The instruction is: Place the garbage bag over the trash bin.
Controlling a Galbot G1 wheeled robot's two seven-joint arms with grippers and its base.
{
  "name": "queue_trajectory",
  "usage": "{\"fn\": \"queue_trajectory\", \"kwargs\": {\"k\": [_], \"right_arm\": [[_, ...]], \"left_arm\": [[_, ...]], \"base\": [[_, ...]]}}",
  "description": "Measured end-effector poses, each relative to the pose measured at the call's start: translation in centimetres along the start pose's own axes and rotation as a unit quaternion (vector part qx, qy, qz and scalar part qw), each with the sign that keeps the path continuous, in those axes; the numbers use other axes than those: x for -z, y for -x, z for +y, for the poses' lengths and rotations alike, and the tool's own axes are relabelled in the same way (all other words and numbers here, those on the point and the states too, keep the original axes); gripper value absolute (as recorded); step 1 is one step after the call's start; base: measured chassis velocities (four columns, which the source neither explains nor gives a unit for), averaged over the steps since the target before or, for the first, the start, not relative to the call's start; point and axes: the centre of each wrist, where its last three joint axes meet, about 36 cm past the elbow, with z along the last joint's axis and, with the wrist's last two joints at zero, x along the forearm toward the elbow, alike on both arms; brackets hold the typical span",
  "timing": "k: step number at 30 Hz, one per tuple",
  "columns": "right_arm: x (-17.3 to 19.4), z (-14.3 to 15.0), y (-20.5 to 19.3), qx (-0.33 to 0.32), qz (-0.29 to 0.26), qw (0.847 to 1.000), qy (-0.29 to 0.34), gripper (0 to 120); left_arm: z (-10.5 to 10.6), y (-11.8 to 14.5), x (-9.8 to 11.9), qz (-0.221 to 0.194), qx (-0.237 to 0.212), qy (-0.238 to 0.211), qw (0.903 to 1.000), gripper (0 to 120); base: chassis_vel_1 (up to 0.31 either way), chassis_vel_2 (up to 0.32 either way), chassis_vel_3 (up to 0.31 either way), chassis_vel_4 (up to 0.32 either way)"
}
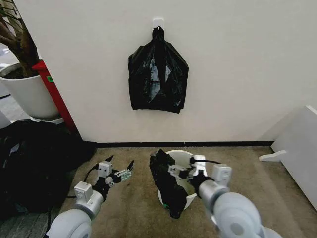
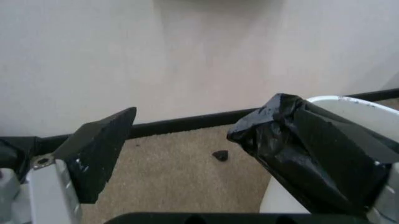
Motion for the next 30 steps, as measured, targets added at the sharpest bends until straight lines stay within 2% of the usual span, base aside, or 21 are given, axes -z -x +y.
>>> {"fn": "queue_trajectory", "kwargs": {"k": [4,5,9,13,15,19,21,24,25,30], "right_arm": [[-1.5,0.1,2.0,-0.014,0.019,1.000,-0.008,73],[-1.5,0.1,2.0,-0.014,0.019,1.000,-0.008,73],[-1.9,0.0,3.0,-0.029,0.027,0.999,-0.010,59],[-2.0,-0.1,3.2,-0.036,0.029,0.999,-0.008,40],[-2.0,-0.1,3.2,-0.037,0.030,0.999,-0.008,38],[-2.2,-0.2,3.1,-0.043,0.031,0.999,-0.007,19],[-2.2,-0.3,3.1,-0.044,0.031,0.999,-0.007,16],[-2.2,-0.5,3.2,-0.052,0.029,0.998,-0.003,3],[-2.2,-0.5,3.2,-0.054,0.028,0.998,-0.001,0],[-1.3,-0.7,2.7,-0.060,0.015,0.998,0.012,0]], "left_arm": [[-0.3,-0.3,0.1,-0.006,-0.003,-0.006,1.0000,100],[-0.3,-0.3,0.1,-0.006,-0.003,-0.006,1.0000,100],[-0.7,-0.6,0.3,-0.009,-0.010,-0.011,0.9999,100],[-0.8,-0.6,0.4,-0.015,-0.015,-0.005,0.9998,100],[-0.8,-0.6,0.5,-0.017,-0.016,-0.004,0.9997,100],[-1.0,-0.6,0.7,-0.021,-0.020,-0.003,0.9996,100],[-1.0,-0.7,0.8,-0.022,-0.021,-0.003,0.9995,100],[-1.2,-0.8,0.9,-0.022,-0.023,-0.004,0.9995,100],[-1.2,-0.8,0.9,-0.022,-0.024,-0.004,0.9994,100],[-1.7,-1.0,0.8,-0.018,-0.034,-0.007,0.9992,100]], "base": [[0.000,0.000,0.000,0.000],[0.000,0.000,0.000,0.000],[0.000,0.000,0.000,0.000],[0.000,0.000,0.000,0.000],[0.000,0.000,0.000,0.000],[0.000,0.000,0.000,0.000],[0.000,0.000,0.000,0.000],[0.000,0.000,0.000,0.000],[0.000,0.000,0.000,0.000],[0.000,0.000,0.000,0.000]]}}
